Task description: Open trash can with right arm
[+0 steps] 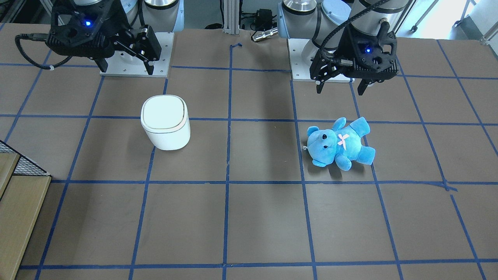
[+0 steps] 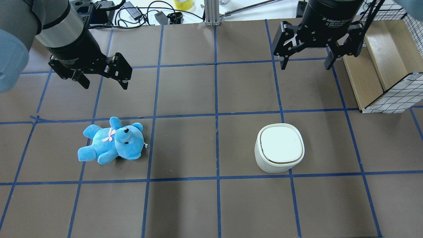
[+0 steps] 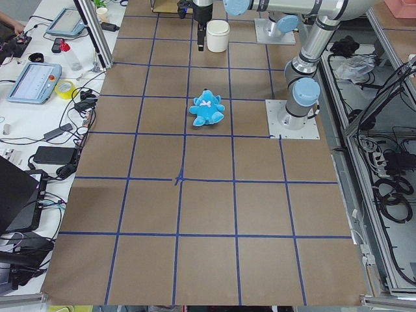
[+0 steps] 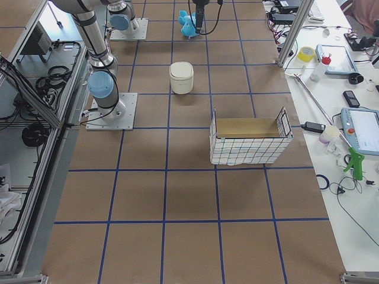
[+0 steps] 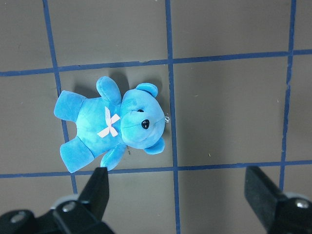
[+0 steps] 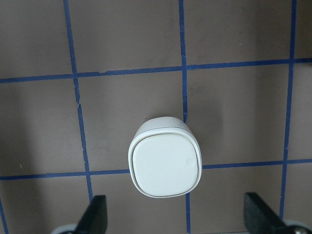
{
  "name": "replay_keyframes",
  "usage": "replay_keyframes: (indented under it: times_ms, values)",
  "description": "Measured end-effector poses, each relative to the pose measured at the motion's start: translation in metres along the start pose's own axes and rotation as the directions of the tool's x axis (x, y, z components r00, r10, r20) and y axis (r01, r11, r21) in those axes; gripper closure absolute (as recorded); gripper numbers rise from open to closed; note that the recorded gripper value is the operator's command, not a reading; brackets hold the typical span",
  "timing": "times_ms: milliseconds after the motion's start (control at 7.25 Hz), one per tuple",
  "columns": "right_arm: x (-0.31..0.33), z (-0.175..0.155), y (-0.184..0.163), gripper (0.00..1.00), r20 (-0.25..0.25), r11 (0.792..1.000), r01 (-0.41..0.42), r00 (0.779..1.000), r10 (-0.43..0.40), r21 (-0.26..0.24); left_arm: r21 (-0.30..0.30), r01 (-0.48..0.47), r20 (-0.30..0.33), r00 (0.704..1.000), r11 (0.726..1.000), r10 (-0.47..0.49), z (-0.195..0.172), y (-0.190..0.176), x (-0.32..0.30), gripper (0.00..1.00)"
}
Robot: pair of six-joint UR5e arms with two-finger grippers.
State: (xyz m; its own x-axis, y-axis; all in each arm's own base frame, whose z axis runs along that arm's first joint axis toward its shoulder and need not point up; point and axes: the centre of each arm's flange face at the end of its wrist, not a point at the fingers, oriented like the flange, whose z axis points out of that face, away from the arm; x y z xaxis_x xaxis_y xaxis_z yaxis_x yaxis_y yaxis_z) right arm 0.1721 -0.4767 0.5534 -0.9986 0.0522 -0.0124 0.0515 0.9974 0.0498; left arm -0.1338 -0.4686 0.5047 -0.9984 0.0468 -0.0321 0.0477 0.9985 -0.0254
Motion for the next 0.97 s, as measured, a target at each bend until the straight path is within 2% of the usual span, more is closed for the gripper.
replay_keyframes:
  times_ms: [414,552,966]
  values:
    - [0.003,0.000,-0.002,0.00,-0.009,1.000,0.007,1.000,-0.007,0.013,0.000,-0.001,0.000,1.000,1.000,0.001,0.000,0.000,0.000,0.00]
    - [0.002,0.003,-0.002,0.10,-0.012,1.000,0.008,1.000,-0.008,0.011,0.000,0.000,0.000,1.000,1.000,0.000,0.000,0.000,0.000,0.00]
    - [0.003,0.038,0.001,0.11,-0.020,0.999,0.015,1.000,-0.016,-0.043,0.000,0.000,0.000,1.000,1.000,0.000,0.000,0.000,0.000,0.00]
